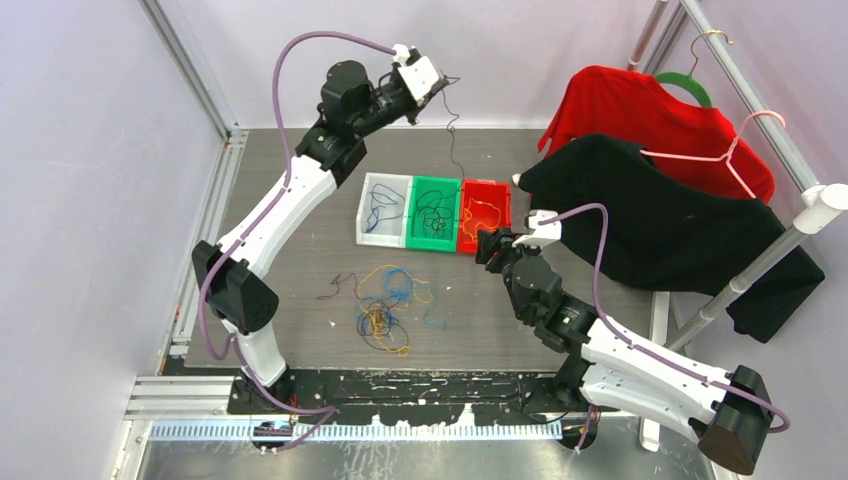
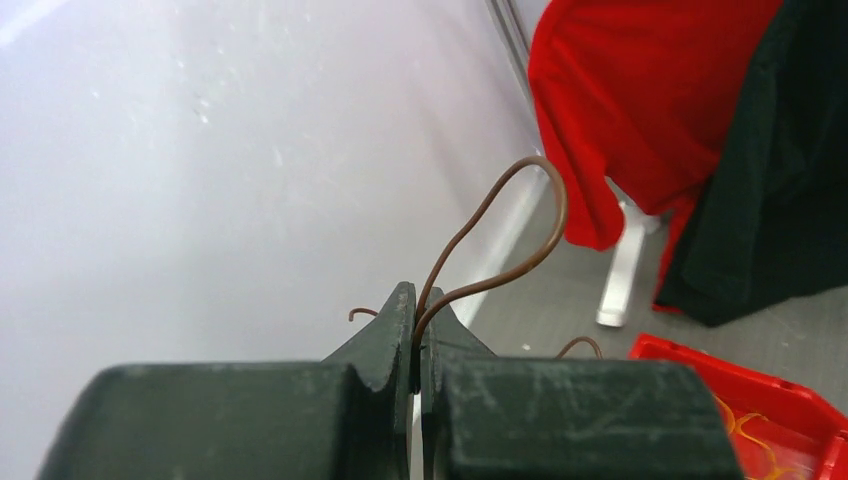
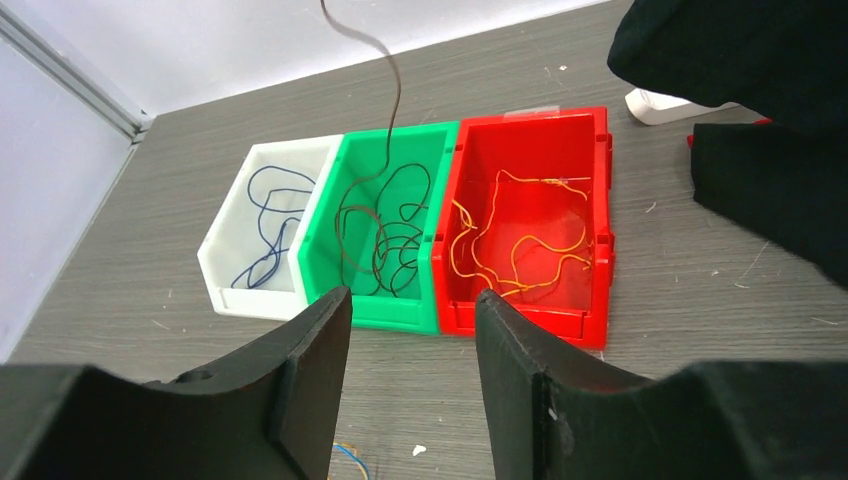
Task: Untangle the cables
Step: Place the cable in the bin.
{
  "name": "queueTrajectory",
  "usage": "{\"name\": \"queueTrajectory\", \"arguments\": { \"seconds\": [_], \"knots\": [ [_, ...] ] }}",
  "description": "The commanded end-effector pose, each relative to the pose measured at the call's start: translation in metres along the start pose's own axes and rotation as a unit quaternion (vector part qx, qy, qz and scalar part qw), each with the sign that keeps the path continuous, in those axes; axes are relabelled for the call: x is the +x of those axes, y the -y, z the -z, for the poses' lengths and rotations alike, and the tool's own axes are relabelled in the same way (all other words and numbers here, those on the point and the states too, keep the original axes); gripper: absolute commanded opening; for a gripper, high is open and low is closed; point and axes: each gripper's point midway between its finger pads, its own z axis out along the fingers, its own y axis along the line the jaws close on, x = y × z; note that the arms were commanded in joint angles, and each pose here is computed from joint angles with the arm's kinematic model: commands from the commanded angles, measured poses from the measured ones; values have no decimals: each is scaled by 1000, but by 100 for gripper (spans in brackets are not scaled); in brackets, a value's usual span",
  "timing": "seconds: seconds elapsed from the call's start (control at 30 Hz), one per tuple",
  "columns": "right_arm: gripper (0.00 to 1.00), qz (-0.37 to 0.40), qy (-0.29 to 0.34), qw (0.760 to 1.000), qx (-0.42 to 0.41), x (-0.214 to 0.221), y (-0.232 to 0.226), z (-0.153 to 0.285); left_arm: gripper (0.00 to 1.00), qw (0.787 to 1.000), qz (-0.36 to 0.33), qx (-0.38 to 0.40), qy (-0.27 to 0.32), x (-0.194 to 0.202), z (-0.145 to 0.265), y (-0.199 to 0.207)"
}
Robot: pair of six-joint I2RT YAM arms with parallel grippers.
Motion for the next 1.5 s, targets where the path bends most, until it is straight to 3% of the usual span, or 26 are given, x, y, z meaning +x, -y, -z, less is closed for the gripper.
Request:
{"name": "queueTrajectory", "arguments": {
  "seconds": [0.0, 0.53, 0.77, 0.87, 1.13, 1.47],
  "knots": [
    [53, -29, 11, 1000, -4, -6, -4, -3, 0, 994, -86, -30, 65, -52, 11, -24],
    [53, -42, 11, 999, 22, 3, 17, 4, 0, 994, -17, 38, -101, 98, 17, 43],
    [53, -41, 7, 999, 28, 9, 21, 3, 0, 987, -66, -14, -148, 127, 23, 29],
    [52, -44, 5, 999, 30, 11, 23, 2, 0, 980, -81, 3, -182, 143, 32, 38],
    [52, -50, 0, 998, 36, 16, 25, 1, 0, 953, 24, 132, -273, 187, 51, 111],
    [51, -55, 13, 997, 46, 9, 34, 4, 0, 910, 128, 182, -351, 234, 42, 152]
  ]
}}
